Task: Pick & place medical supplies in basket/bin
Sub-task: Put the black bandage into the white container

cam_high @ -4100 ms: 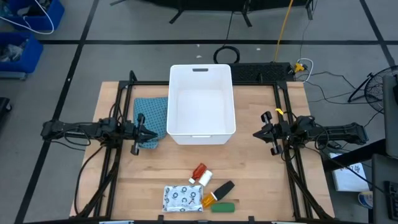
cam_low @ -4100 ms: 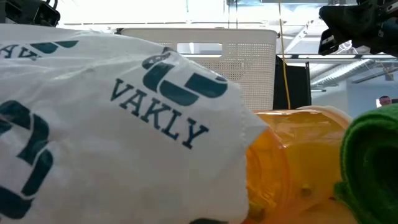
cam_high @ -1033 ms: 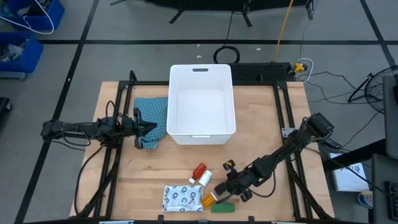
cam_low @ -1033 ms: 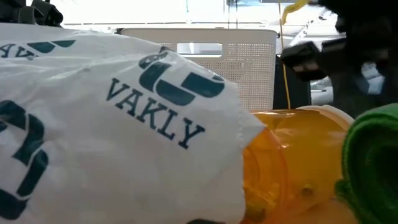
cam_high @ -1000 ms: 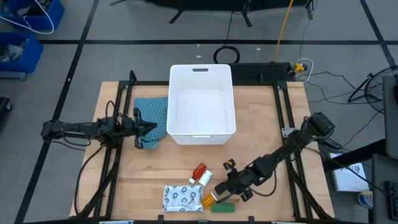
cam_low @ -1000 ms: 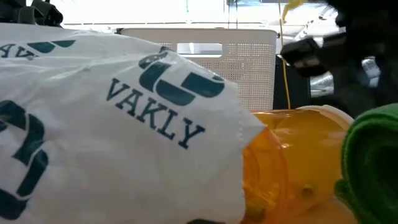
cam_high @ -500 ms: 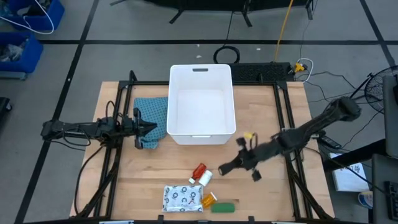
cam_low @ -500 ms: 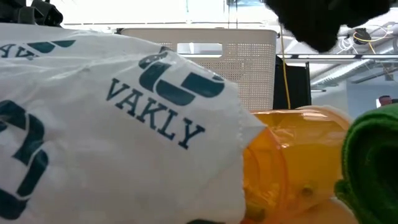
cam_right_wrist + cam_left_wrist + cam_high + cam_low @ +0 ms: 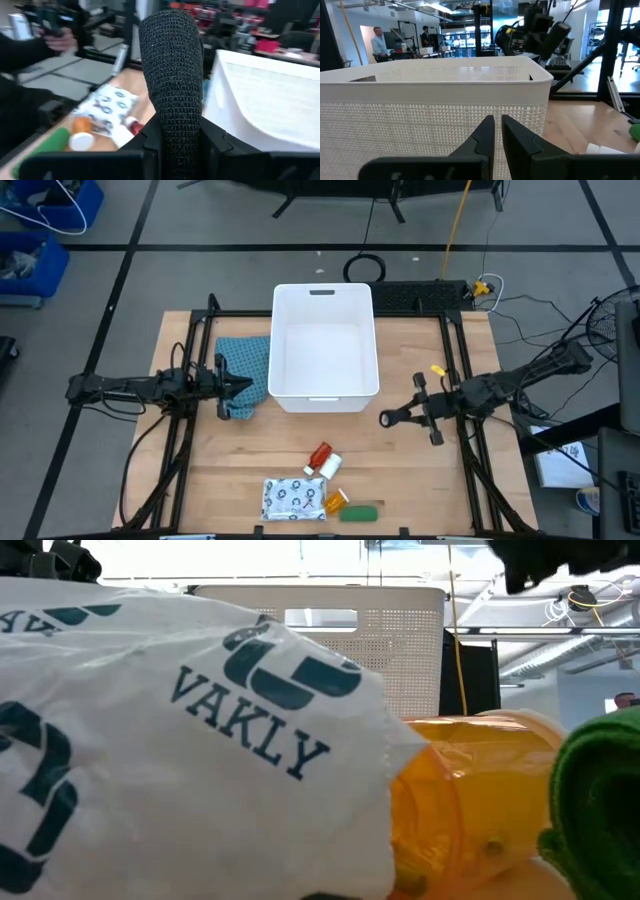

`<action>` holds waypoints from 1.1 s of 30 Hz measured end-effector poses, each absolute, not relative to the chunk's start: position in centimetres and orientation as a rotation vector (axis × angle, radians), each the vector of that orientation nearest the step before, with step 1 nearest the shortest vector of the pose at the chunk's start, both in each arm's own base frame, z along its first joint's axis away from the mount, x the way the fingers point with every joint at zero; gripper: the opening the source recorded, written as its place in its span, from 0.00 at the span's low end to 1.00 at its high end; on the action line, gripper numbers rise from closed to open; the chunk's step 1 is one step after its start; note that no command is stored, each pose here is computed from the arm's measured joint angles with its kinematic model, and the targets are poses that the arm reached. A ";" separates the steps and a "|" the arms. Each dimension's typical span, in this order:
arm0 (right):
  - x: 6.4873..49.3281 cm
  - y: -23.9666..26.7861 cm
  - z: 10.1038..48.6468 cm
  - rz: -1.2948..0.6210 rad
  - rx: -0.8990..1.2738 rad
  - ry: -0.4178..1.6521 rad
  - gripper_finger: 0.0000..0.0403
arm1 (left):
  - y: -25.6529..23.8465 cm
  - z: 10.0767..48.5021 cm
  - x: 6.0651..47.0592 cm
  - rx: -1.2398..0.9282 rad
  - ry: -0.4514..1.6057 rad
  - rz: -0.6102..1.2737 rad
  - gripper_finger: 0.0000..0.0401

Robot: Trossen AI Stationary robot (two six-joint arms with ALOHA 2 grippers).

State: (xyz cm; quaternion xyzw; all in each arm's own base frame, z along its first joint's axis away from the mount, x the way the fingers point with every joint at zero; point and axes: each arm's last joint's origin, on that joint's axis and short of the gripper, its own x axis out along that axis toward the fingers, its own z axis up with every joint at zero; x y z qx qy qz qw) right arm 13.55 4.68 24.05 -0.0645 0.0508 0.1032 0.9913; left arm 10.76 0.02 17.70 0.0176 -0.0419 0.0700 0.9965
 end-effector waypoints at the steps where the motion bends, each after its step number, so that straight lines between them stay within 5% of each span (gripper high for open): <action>1: 13.4 4.5 23.9 0.195 -0.128 0.082 0.15 | 0.0 17.7 10.8 0.032 -0.085 0.140 0.09; 8: 13.0 3.1 23.4 0.108 -0.125 -0.042 0.16 | 0.0 17.8 10.8 0.029 -0.091 0.140 0.09; 16: 14.5 1.5 31.3 -0.033 -0.147 -0.119 0.16 | 0.0 17.8 10.7 0.043 -0.097 0.149 0.09; 27: 23.0 -5.6 40.7 -0.141 -0.165 0.195 0.16 | 0.1 18.1 10.7 0.103 -0.116 0.154 0.09; 33: 27.2 -12.2 41.1 -0.132 -0.137 0.316 0.15 | 0.1 18.1 10.7 0.108 -0.117 0.154 0.09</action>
